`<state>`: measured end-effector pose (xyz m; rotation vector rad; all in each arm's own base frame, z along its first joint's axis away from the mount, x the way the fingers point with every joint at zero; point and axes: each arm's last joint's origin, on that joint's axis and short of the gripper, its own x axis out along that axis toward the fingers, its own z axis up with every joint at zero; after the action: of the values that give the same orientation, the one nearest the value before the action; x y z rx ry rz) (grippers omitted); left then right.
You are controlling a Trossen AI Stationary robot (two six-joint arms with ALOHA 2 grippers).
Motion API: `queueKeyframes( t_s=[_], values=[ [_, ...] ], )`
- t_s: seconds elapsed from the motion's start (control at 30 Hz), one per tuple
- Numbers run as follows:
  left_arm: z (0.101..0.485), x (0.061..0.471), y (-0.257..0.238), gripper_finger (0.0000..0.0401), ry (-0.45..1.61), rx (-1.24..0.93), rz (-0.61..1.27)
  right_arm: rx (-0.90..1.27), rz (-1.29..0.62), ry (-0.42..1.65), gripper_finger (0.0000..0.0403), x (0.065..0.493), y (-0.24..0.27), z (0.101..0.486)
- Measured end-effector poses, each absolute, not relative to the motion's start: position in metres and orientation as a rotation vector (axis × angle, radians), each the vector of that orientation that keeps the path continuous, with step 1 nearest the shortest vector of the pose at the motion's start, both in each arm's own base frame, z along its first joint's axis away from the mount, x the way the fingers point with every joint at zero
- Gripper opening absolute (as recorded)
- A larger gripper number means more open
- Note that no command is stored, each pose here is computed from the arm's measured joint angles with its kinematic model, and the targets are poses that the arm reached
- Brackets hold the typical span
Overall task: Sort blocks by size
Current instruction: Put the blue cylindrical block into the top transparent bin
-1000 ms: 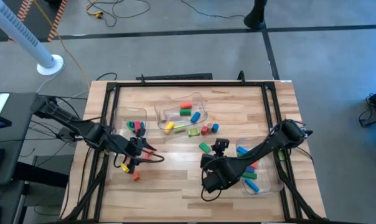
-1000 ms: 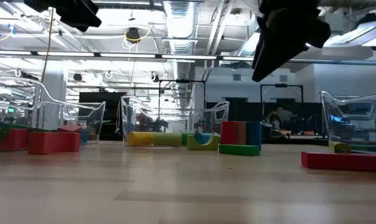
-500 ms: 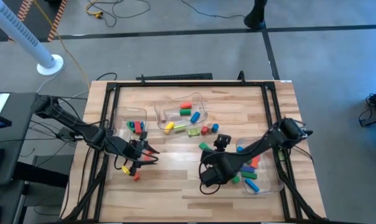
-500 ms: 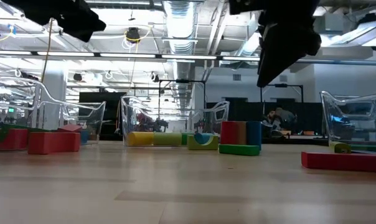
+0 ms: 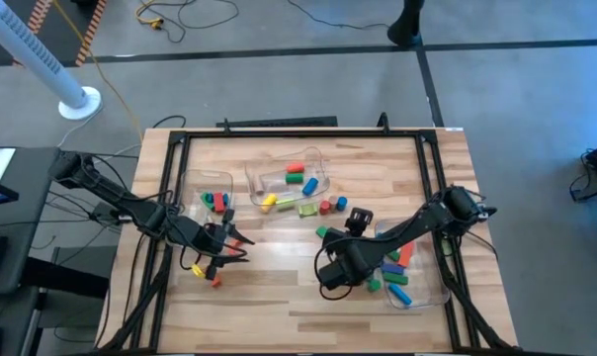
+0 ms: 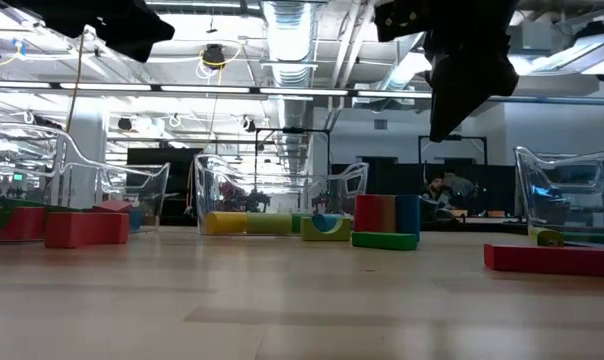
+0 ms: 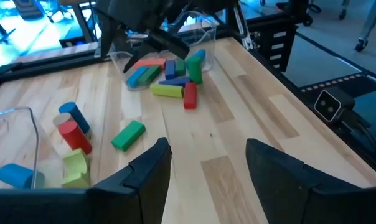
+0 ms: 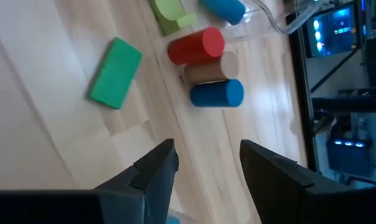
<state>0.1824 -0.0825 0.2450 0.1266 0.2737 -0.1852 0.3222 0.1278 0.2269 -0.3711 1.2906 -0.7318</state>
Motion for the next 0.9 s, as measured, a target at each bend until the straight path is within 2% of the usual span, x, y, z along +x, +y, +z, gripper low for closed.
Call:
queueKeyframes(
  t_s=[0.23, 0.6, 0.7, 0.9],
  values=[
    [0.246, 0.183, -0.083, 0.0202, 0.261, 0.158, -0.190, -0.407, -0.753, 1.351, 0.0219, 0.327, 0.107, 0.228],
    [0.245, 0.182, -0.083, 0.0202, 0.270, 0.179, -0.193, -0.365, -0.715, 1.419, 0.0219, 0.351, 0.045, 0.220],
    [0.244, 0.182, -0.082, 0.0202, 0.279, 0.181, -0.194, -0.332, -0.682, 1.434, 0.0219, 0.342, 0.035, 0.214],
    [0.243, 0.182, -0.082, 0.0202, 0.286, 0.184, -0.195, -0.170, -0.608, 1.252, 0.0219, 0.290, 0.032, 0.225]
  ],
)
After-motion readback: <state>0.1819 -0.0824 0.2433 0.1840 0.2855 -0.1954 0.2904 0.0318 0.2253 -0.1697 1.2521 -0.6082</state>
